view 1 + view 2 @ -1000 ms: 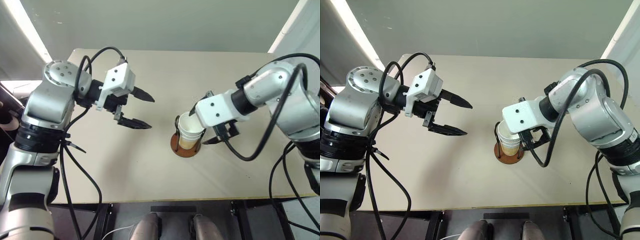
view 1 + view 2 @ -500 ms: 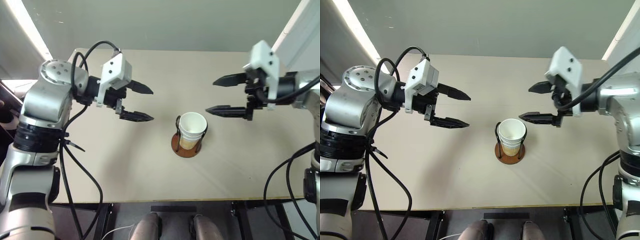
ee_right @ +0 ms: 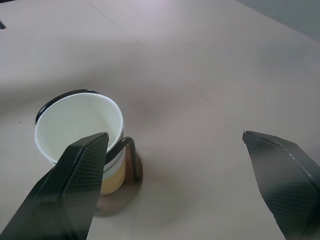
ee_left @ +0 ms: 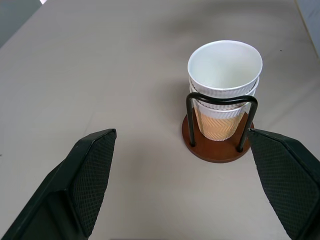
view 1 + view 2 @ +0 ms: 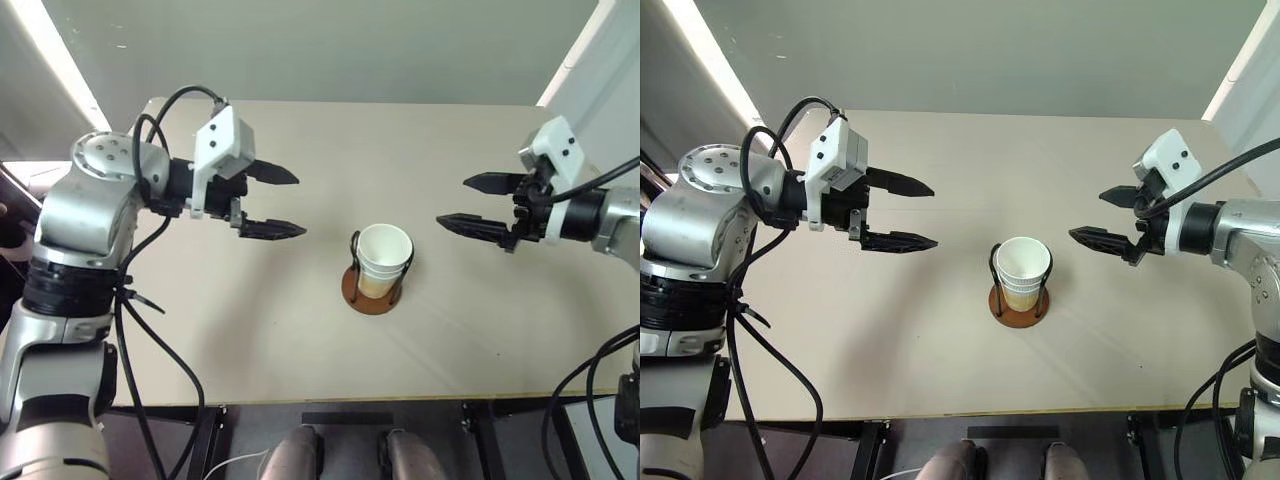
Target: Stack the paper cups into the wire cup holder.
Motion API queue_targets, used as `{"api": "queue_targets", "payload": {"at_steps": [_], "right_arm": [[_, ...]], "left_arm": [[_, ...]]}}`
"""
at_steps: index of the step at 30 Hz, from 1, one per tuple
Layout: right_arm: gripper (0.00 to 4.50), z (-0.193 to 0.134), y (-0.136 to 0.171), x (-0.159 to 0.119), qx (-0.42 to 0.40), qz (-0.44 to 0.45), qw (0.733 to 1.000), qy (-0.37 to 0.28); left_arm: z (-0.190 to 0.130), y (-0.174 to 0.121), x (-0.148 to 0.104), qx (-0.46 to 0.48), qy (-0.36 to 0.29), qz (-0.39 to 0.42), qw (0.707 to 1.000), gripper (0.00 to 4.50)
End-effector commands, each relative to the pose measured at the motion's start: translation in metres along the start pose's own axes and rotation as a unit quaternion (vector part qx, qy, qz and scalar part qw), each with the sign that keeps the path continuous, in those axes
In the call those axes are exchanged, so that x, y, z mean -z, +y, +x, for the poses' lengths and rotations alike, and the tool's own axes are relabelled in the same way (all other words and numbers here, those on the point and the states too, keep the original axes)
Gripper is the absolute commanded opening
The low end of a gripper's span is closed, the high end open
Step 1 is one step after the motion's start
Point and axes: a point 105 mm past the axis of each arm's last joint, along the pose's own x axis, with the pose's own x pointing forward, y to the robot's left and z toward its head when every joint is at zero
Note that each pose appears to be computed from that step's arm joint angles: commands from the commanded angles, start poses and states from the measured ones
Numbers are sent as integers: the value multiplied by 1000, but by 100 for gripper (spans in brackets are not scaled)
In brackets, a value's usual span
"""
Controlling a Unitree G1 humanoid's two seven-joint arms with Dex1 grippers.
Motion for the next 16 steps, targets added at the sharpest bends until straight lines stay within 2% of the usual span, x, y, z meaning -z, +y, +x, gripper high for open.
{"api": "queue_targets", "payload": {"at_steps": [1, 6, 16], "right_arm": [[445, -11, -9, -12, 29, 1, 999, -34], [445, -15, -12, -16, 37, 19, 998, -56], [445, -16, -8, -14, 38, 44, 997, -57]], "left_arm": [[-8, 0, -11, -14, -13, 16, 1000, 450], [-9, 0, -10, -17, -13, 13, 1000, 450], [-5, 3, -10, -17, -18, 14, 1000, 450]]}}
